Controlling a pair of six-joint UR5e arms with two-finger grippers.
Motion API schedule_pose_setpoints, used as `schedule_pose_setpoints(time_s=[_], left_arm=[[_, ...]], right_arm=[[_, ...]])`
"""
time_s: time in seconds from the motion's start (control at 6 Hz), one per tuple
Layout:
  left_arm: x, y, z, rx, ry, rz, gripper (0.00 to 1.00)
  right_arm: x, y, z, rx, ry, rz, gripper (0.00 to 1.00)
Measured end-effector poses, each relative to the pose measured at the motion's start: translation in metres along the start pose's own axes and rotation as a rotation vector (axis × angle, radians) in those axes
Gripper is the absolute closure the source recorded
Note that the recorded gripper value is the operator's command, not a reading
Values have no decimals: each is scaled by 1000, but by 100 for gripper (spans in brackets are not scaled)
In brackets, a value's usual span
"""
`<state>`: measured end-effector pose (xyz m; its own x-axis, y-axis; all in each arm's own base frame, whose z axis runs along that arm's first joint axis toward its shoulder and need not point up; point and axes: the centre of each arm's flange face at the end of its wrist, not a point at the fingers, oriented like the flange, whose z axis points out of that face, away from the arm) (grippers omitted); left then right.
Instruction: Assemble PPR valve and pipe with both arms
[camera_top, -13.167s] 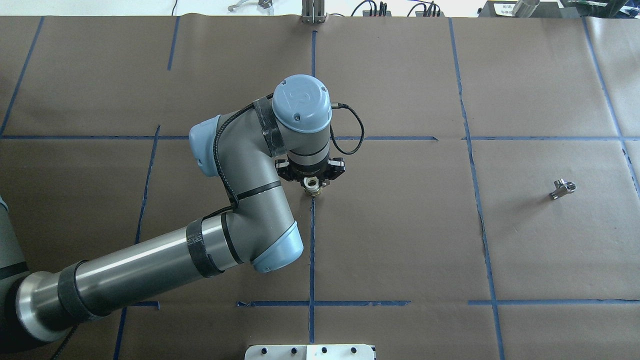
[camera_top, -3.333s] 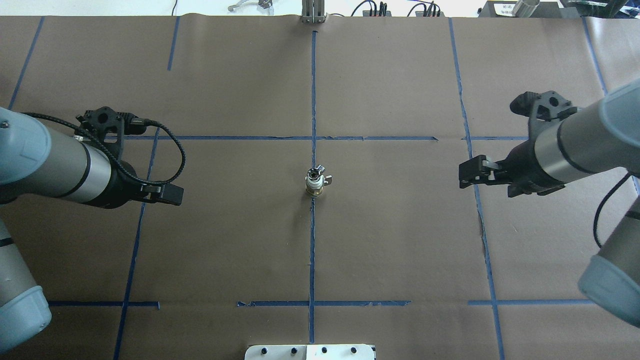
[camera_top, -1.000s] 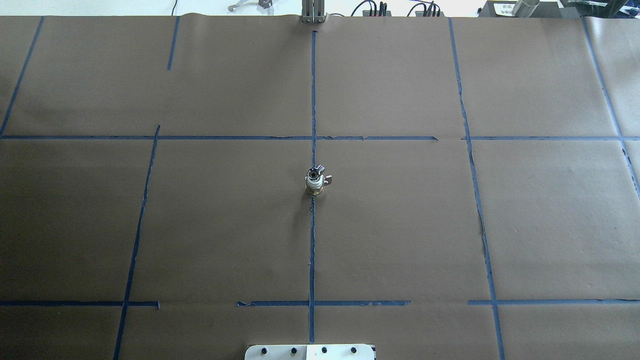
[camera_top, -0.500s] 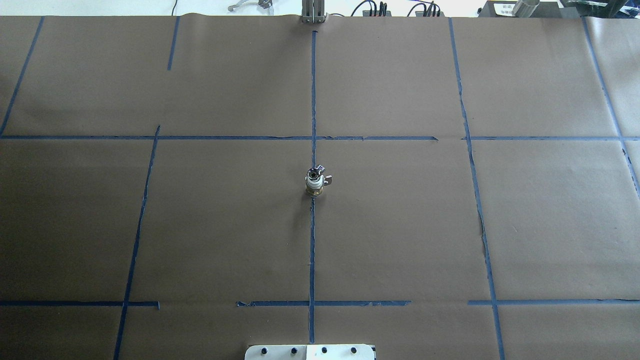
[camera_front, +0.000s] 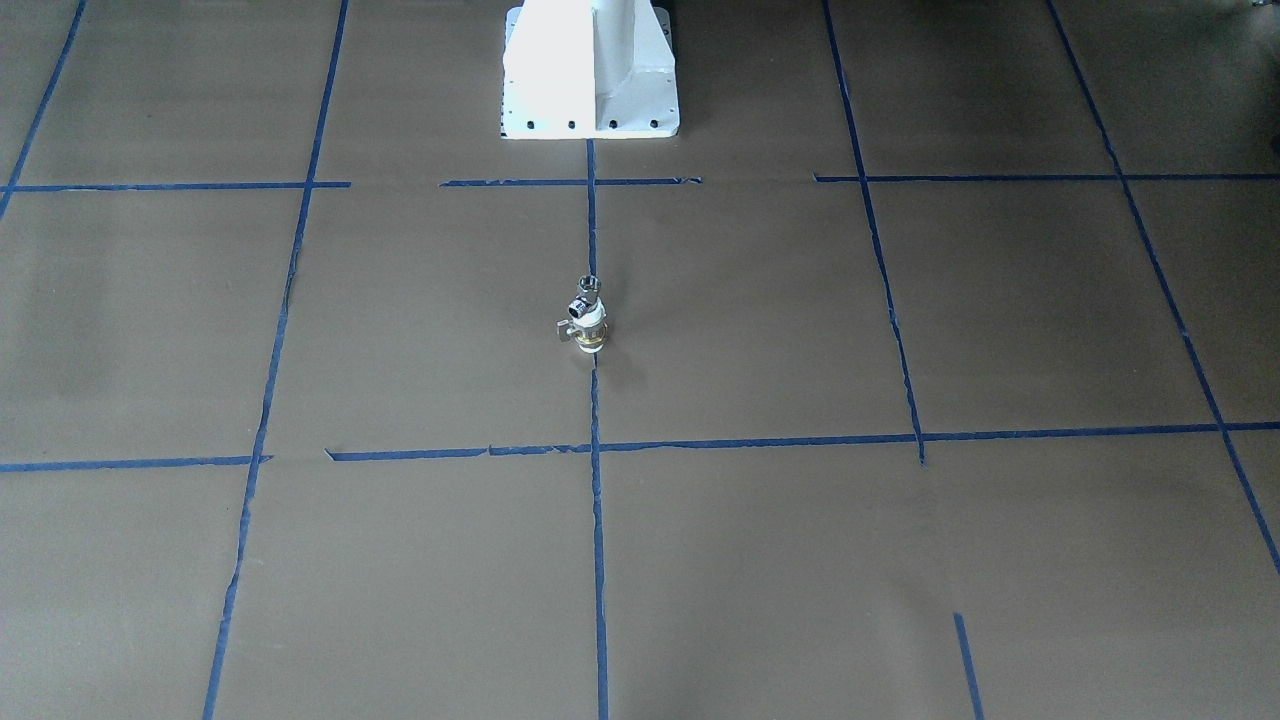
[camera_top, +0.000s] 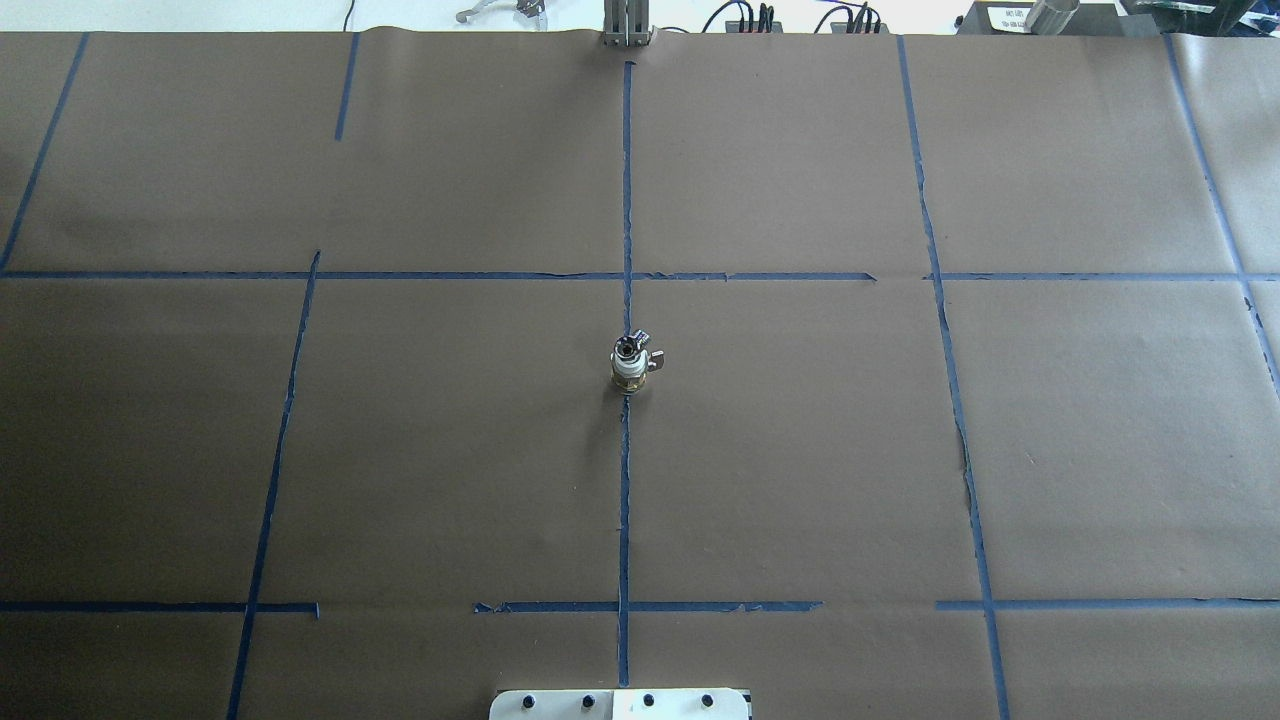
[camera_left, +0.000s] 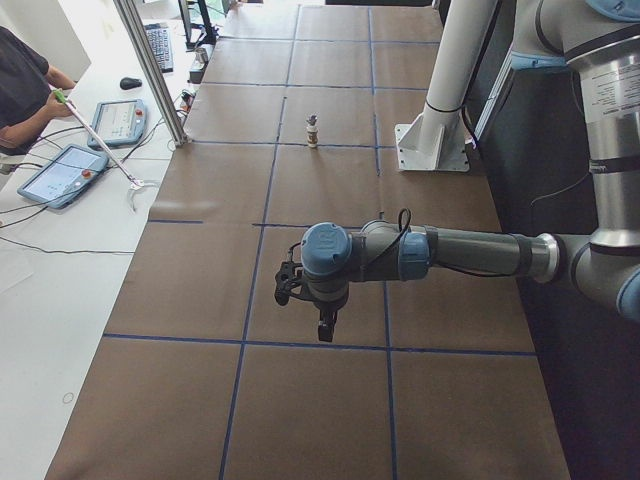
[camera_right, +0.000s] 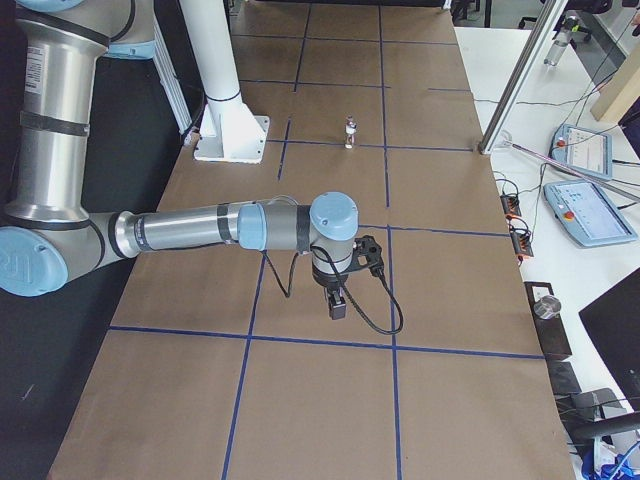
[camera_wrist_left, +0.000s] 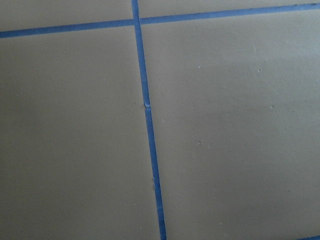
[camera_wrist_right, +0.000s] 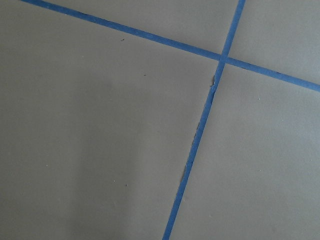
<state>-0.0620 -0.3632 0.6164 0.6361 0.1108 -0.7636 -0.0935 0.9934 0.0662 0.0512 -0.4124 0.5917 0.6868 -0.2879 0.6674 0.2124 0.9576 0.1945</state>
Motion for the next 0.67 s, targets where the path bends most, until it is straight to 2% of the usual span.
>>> schedule_pose_setpoints(time_s=[0.17, 0.67], left_arm=[[5, 15, -3, 3, -4, 3, 0], [9, 25, -15, 32, -9, 3, 0]], right_arm=[[4, 0, 4, -7, -1, 7, 0], [8, -1, 8, -14, -3, 14, 0]])
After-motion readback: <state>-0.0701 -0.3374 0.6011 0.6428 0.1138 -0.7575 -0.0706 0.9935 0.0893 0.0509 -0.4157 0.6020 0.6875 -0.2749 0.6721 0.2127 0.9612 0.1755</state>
